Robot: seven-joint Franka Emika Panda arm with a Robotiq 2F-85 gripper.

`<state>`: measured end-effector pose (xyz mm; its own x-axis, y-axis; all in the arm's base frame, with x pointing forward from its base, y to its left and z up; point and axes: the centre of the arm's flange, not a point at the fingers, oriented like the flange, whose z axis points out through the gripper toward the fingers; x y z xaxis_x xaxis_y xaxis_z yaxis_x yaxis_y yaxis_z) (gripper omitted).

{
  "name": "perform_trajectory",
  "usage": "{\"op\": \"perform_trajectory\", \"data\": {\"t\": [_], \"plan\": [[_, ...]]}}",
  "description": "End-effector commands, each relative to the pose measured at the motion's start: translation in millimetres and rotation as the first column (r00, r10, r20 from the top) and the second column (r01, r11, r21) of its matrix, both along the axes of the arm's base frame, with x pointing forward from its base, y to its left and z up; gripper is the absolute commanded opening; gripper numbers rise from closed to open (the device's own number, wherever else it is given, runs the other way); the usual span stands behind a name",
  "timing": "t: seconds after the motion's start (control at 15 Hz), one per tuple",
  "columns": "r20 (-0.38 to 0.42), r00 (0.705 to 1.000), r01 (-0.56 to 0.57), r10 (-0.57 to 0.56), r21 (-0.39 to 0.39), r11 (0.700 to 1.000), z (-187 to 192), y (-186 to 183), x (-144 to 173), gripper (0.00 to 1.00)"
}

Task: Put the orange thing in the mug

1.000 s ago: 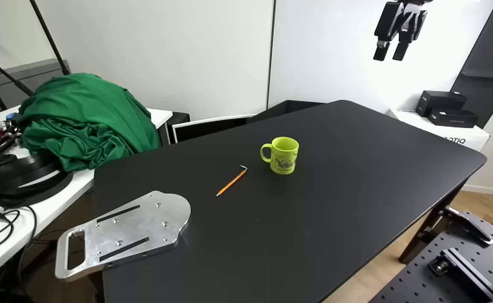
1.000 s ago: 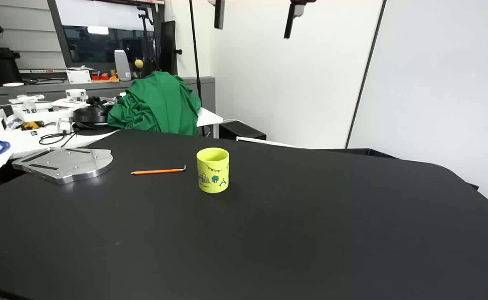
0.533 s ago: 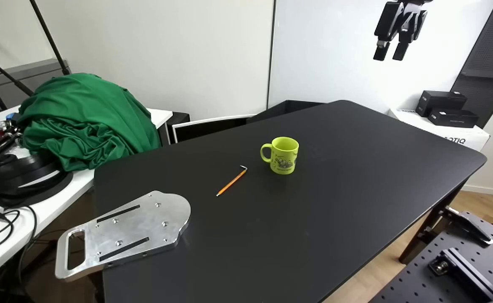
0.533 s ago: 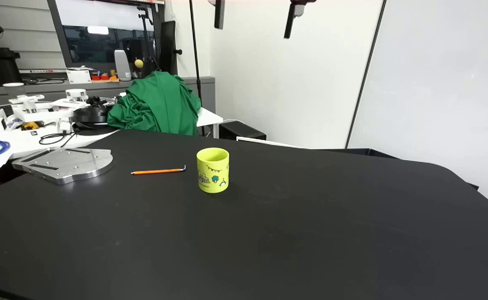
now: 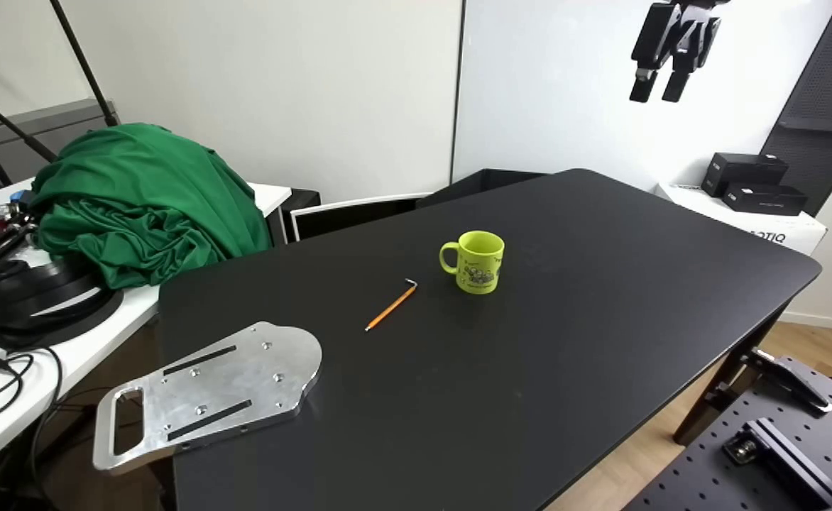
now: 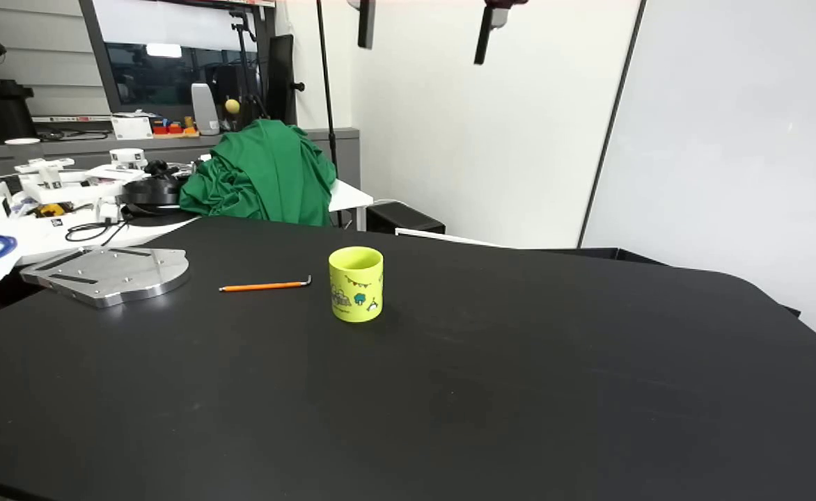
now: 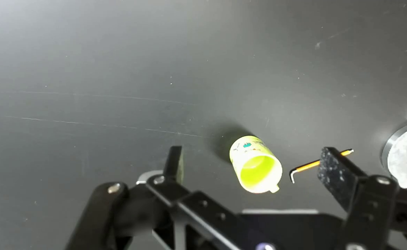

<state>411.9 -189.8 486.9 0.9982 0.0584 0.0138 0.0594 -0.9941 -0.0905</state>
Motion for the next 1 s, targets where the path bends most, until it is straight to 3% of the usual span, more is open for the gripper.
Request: {"op": "perform_trajectory", "data": {"t": [0.0, 0.13, 0.47, 0.67, 0.93], "plan": [[0.011, 0.998, 0.055, -0.055, -0.006, 0.998, -1, 10, 24, 1.00], [0.019, 0.989, 0.149, -0.149, 0.007, 0.989, -2, 23, 47, 1.00], [0.014, 0.920, 0.391, -0.391, 0.010, 0.920, -18, 81, 113, 1.00], [-0.016, 0.860, 0.510, -0.510, 0.003, 0.860, -38, 123, 147, 1.00], [-0.050, 0.753, 0.657, -0.656, 0.018, 0.753, -71, 165, 169, 1.00]]}}
